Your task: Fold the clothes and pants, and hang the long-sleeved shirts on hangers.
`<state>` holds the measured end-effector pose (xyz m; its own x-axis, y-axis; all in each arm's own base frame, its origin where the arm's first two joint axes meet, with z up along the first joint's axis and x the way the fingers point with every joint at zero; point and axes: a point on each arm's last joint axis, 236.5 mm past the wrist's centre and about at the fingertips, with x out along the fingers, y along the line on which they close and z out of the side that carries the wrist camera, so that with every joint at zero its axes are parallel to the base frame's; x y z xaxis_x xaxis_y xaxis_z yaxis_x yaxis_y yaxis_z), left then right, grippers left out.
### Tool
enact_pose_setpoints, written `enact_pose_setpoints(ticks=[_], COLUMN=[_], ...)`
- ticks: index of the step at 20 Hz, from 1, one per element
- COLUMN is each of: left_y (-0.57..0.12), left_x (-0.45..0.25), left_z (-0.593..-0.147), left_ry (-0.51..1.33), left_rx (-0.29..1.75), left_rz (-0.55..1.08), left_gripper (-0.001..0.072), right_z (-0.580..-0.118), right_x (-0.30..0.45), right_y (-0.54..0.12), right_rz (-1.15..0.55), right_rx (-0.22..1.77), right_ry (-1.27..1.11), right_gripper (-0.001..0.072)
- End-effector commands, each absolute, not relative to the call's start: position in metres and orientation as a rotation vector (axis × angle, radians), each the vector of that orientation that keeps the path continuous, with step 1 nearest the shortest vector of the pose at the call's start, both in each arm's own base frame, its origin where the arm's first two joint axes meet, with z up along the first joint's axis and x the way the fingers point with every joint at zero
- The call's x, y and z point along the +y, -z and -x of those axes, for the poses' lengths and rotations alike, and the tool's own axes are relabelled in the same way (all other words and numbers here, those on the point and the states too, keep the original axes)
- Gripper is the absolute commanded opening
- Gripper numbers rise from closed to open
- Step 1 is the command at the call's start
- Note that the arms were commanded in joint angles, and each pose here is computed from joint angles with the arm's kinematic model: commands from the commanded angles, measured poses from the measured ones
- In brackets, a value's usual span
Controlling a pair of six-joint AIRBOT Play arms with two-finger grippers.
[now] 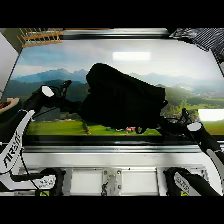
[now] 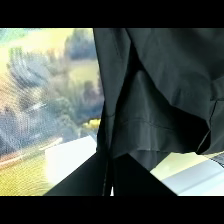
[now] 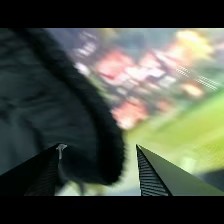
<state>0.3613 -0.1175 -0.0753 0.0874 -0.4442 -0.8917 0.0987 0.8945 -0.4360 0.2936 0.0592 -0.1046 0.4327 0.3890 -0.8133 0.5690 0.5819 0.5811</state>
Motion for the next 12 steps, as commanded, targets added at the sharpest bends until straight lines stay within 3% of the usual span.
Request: enact_pose_setpoints(ticks=[1,4,5,6,7,8,9,12], left_y=[0.075,0.075,0.075,0.075,0.075,0.075,0.074,0.050], left_x=[-0.117,-0.117,-0.117,-0.117,-0.117,-0.117,-0.117,-0.106], left_z=[-0.365,-0.365,-0.365,-0.365,-0.365,-0.365,-0.365,-0.377], left_ry=[0.410,0.410,0.410,0.410,0.409,0.410,0.410,0.384], left_rx=[1.417,1.417,1.417,1.417,1.417,1.417,1.417,1.335], left_rz=[0.290,0.290,0.290,0.290,0.290,0.290,0.290,0.298], left_gripper=[0.0004,0.0004,0.0004,0.0004,0.0004,0.0004,0.0004,0.0004], right_z=[-0.311,-0.310,-0.309,-0.309,-0.310,-0.312,-0.315,-0.339], right_x=[0.065,0.077,0.078,0.078,0.078,0.078,0.078,0.077], right_y=[0.109,0.111,0.111,0.111,0.110,0.108,0.103,0.057], right_rz=[-1.023,-0.972,-0.966,-0.936,-0.896,-0.874,-0.850,-0.728], right_rx=[1.085,1.096,1.099,1.098,1.093,1.086,1.072,0.979], right_ry=[0.159,0.113,0.109,0.091,0.066,0.050,0.030,-0.067], right_gripper=[0.0514,0.0502,0.0437,0.0207,0.0115,0.0100,0.0018,0.0020])
